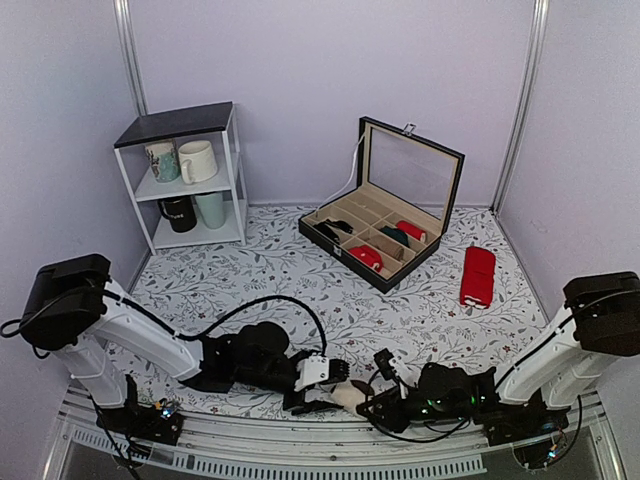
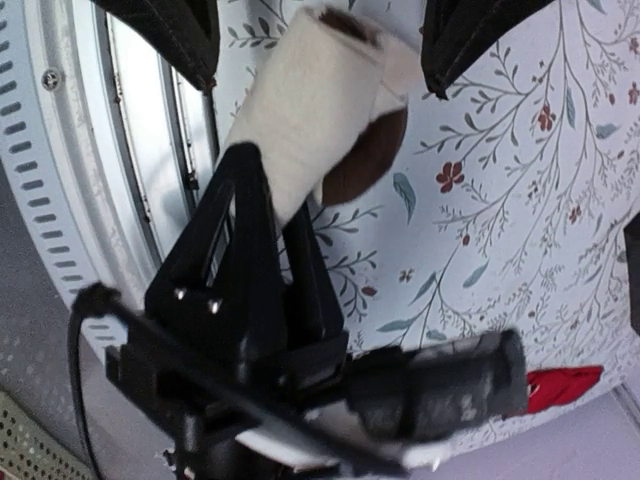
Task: Roll the socks
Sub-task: Roll a pair of socks at the center of the board.
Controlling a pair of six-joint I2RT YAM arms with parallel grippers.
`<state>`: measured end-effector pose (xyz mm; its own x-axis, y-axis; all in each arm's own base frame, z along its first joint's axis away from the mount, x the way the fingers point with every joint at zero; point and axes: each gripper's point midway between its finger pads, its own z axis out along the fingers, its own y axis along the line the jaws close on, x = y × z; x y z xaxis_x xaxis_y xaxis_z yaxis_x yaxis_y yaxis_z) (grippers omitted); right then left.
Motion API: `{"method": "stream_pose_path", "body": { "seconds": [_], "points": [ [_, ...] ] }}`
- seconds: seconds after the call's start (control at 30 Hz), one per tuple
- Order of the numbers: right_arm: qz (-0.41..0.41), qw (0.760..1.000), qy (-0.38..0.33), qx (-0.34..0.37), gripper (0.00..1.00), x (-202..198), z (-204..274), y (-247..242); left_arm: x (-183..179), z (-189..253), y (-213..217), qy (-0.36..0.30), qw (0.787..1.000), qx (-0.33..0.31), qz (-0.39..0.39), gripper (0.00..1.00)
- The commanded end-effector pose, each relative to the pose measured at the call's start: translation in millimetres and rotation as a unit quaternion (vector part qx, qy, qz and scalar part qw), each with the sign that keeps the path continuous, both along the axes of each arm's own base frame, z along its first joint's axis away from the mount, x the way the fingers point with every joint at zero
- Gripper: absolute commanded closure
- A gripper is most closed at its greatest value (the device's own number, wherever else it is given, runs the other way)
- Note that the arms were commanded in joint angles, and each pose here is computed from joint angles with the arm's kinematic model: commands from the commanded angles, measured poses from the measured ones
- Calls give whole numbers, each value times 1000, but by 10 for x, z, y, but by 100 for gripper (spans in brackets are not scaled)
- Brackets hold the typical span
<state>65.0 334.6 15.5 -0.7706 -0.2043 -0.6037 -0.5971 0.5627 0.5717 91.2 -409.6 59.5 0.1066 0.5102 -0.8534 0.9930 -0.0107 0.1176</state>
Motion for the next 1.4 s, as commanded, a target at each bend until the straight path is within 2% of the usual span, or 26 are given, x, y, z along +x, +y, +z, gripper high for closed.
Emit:
{"method": "stream_pose_path", "body": {
  "seconds": [0.0, 0.1, 0.27, 0.37, 0.57, 0.7, 0.77, 0.83, 1.17, 1.37],
  "points": [
    [41, 969, 130, -204, 87, -460, -955, -779, -72, 101, -146, -52, 997, -33, -42, 31],
    [32, 966, 144, -212, 87, -466, -1004, -816, -87, -60, -160, -41, 998, -3, -49, 34],
    [21, 964, 153, -215, 87, -443, -1025, -856, -96, -301, -111, 2, 999, 38, -31, 45],
    [21, 963, 158, -216, 87, -447, -1036, -849, -118, -350, -38, 17, 999, 44, -20, 49],
    [23, 961, 167, -222, 87, -460, -1069, -858, -141, -407, 46, 40, 998, 55, -6, 66],
    [22, 960, 169, -222, 87, -455, -1076, -863, -161, -520, 74, 55, 996, 71, -3, 73],
    [20, 960, 170, -222, 86, -447, -1074, -863, -185, -583, 86, 65, 995, 79, -4, 82],
    [20, 960, 172, -221, 85, -445, -1070, -858, -186, -629, 85, 73, 994, 87, 0, 100],
    [19, 971, 134, -197, 66, -229, -883, -651, -211, -999, 216, 146, 970, 190, 41, 100],
    [8, 972, 89, -217, 42, -48, -752, -589, -309, -1208, 376, 182, 956, 224, 49, 100]
  ]
}}
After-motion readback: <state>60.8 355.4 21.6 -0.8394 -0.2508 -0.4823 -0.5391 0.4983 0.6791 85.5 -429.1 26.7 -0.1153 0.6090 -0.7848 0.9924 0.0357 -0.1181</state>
